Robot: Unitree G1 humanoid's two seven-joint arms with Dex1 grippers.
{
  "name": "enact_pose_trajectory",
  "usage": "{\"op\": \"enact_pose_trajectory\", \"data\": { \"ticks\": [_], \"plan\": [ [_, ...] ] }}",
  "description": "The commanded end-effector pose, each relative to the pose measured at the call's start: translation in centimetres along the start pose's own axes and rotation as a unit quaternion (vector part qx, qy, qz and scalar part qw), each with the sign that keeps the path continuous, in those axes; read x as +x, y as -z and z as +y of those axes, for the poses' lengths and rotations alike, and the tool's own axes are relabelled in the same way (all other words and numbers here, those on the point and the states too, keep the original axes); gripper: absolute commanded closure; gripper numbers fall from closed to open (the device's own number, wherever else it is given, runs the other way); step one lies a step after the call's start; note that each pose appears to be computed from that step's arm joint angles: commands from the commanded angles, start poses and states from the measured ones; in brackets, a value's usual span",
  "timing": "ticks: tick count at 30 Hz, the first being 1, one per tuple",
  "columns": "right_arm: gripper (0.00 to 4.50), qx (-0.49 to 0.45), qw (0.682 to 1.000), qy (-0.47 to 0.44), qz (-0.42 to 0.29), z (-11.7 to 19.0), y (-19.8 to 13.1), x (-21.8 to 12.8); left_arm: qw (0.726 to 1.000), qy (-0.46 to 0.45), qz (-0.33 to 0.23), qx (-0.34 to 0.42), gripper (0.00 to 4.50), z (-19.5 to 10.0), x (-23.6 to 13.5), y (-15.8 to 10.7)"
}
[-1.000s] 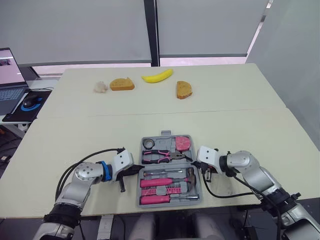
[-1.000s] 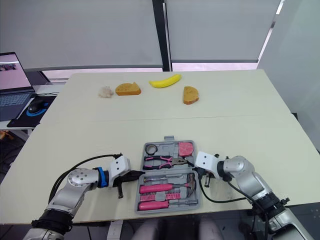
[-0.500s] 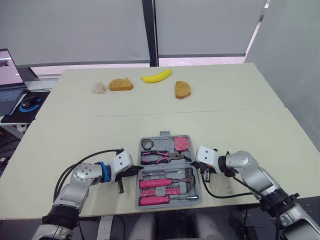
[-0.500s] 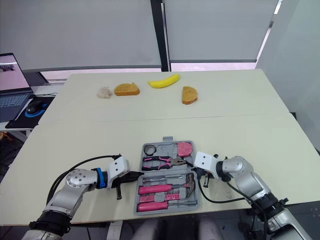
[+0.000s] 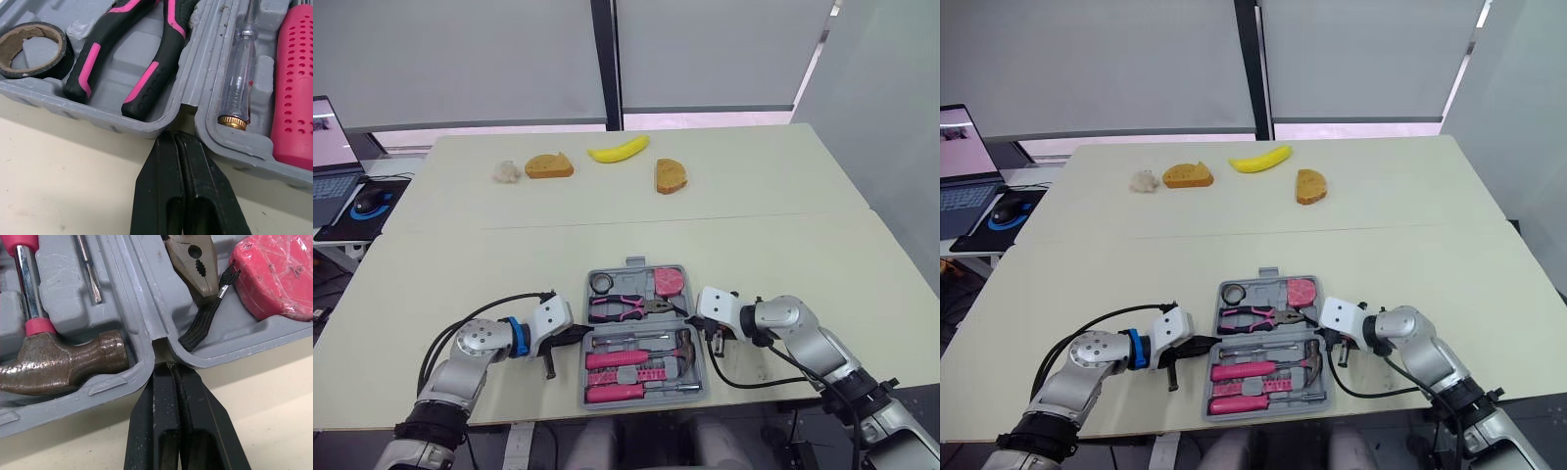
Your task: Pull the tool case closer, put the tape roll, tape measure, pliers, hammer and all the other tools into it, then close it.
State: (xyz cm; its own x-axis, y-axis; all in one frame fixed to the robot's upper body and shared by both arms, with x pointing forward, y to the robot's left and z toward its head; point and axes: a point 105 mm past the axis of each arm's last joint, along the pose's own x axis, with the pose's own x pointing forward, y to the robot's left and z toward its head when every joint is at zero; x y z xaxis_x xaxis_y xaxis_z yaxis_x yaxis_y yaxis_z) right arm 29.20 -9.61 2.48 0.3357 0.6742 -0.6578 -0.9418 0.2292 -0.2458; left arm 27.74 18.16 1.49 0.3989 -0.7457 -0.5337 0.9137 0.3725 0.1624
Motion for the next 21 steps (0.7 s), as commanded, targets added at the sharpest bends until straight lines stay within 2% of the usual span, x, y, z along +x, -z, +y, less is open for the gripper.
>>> {"op": "enact_pose_trajectory", "data": {
  "ticks": [1, 21],
  "plan": [
    [4.5, -0.017, 0.999, -0.033, -0.026, 1.7, -1.56, 0.86, 1.0, 0.013, -0.008, 0.015, 4.47, -0.57, 0.37, -0.59],
    [4.5, -0.016, 0.999, -0.034, -0.025, 1.85, -1.58, 0.99, 1.0, 0.01, -0.007, 0.012, 4.47, -0.57, 0.19, -0.55]
  ]
}}
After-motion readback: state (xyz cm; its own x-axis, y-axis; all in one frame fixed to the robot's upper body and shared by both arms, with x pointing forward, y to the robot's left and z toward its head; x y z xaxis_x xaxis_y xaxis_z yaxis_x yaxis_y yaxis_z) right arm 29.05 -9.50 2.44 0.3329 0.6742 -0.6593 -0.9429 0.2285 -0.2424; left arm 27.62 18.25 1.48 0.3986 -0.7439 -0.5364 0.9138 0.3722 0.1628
